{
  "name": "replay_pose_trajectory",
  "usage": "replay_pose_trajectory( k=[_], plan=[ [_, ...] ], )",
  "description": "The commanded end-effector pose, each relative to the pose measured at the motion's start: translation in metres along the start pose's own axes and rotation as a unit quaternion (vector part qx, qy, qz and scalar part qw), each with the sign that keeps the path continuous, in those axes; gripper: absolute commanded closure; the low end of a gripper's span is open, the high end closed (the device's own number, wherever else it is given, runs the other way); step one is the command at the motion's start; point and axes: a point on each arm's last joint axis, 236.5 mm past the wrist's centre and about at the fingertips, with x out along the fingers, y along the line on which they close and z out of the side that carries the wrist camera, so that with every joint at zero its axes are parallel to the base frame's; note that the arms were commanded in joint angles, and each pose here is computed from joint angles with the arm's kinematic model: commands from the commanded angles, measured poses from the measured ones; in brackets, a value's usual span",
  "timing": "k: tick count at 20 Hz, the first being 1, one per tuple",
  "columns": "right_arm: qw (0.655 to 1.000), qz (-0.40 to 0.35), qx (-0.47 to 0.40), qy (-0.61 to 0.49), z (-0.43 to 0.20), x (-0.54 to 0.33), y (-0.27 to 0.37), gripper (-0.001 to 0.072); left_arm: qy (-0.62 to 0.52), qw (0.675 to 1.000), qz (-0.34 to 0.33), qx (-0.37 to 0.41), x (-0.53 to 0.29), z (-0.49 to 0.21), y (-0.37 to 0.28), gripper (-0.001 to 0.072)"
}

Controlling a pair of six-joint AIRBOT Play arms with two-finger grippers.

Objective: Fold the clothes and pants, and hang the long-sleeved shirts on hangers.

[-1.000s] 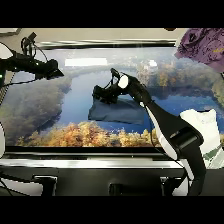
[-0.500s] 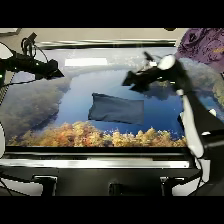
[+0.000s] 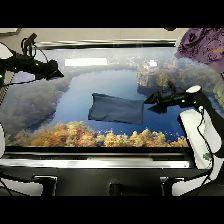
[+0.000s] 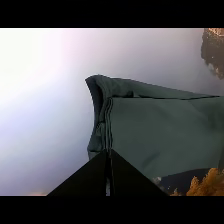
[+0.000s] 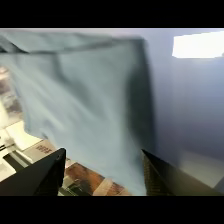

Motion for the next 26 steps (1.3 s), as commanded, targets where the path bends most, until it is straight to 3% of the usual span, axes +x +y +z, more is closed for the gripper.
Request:
replay_pose_trajectory(
  k=[1, 13, 14, 17, 19, 22, 26],
  plan=[
    [1.000, 0.005, 0.010, 0.003, -0.013, 0.014, -0.024, 0.0168, -0.001, 1.000, 0.001, 0.000, -0.001, 0.001, 0.001, 0.0686],
    [1.000, 0.004, -0.016, 0.005, -0.023, 0.060, -0.012, 0.0172, -0.001, 1.000, 0.001, -0.001, 0.000, 0.001, 0.001, 0.0686],
    [1.000, 0.007, -0.015, 0.011, -0.026, 0.066, -0.009, 0.0195, -0.001, 1.000, 0.001, -0.001, 0.000, 0.001, 0.001, 0.0686],
    [1.000, 0.026, -0.012, 0.006, -0.025, 0.071, 0.004, 0.0473, -0.001, 1.000, 0.001, 0.000, 0.000, 0.001, 0.001, 0.0686],
    [0.999, 0.032, -0.027, -0.013, -0.016, 0.063, 0.016, 0.0604, -0.001, 1.000, 0.002, 0.000, 0.000, 0.001, 0.002, 0.0686],
    [0.998, 0.037, -0.045, -0.040, 0.005, 0.046, 0.044, 0.0680, -0.001, 1.000, 0.002, 0.000, 0.000, 0.001, 0.002, 0.0686],
    [0.995, -0.010, -0.051, -0.082, 0.041, 0.014, 0.067, 0.0681, 0.000, 1.000, 0.002, 0.000, 0.000, 0.000, 0.002, 0.0686]
  ],
)
